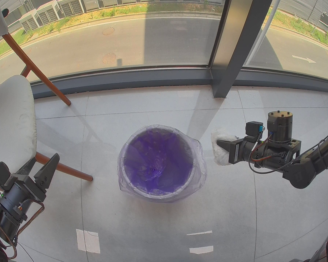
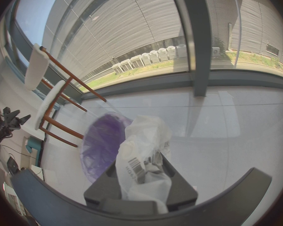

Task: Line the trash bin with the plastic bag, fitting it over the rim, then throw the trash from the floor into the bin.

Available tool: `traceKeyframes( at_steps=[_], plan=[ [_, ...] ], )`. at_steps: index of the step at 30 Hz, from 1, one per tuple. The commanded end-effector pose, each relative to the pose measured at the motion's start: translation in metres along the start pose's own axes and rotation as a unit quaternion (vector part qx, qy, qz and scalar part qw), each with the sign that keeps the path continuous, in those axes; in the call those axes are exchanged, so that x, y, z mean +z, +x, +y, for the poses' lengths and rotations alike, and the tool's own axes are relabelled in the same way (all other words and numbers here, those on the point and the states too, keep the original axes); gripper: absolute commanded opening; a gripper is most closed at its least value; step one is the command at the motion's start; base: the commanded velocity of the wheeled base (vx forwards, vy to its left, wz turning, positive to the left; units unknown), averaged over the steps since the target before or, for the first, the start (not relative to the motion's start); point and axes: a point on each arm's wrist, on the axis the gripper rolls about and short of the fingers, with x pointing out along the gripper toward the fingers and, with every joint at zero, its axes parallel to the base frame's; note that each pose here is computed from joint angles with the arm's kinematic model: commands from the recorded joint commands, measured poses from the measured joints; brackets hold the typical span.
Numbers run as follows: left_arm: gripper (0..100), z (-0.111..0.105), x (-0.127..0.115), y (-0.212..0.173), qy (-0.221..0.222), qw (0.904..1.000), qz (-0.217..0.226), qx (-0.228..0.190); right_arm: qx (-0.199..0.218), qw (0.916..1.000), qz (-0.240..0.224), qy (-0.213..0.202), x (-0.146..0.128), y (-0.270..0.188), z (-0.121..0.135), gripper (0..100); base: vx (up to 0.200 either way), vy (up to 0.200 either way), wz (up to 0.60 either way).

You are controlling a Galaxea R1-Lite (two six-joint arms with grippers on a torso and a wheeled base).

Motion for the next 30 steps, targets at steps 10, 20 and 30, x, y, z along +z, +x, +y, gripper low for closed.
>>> traceKeyframes(
  at_steps=[10,20,30],
  plan=[
    [100,0.011,0.016,-0.015,0.034,0.9967,-0.063,0.039,0.090,0.9953,-0.021,-0.028,-0.016,0.057,0.060,0,0.000,0.000,0.00],
    [100,0.016,0.017,-0.019,0.046,0.9948,-0.070,0.058,0.123,0.9907,-0.040,-0.042,-0.039,0.105,0.085,0,0.000,0.000,0.00],
    [100,0.019,0.020,-0.022,0.054,0.9928,-0.081,0.071,0.127,0.9904,-0.026,-0.048,-0.065,0.139,0.091,0,0.000,0.000,0.00]
  ],
)
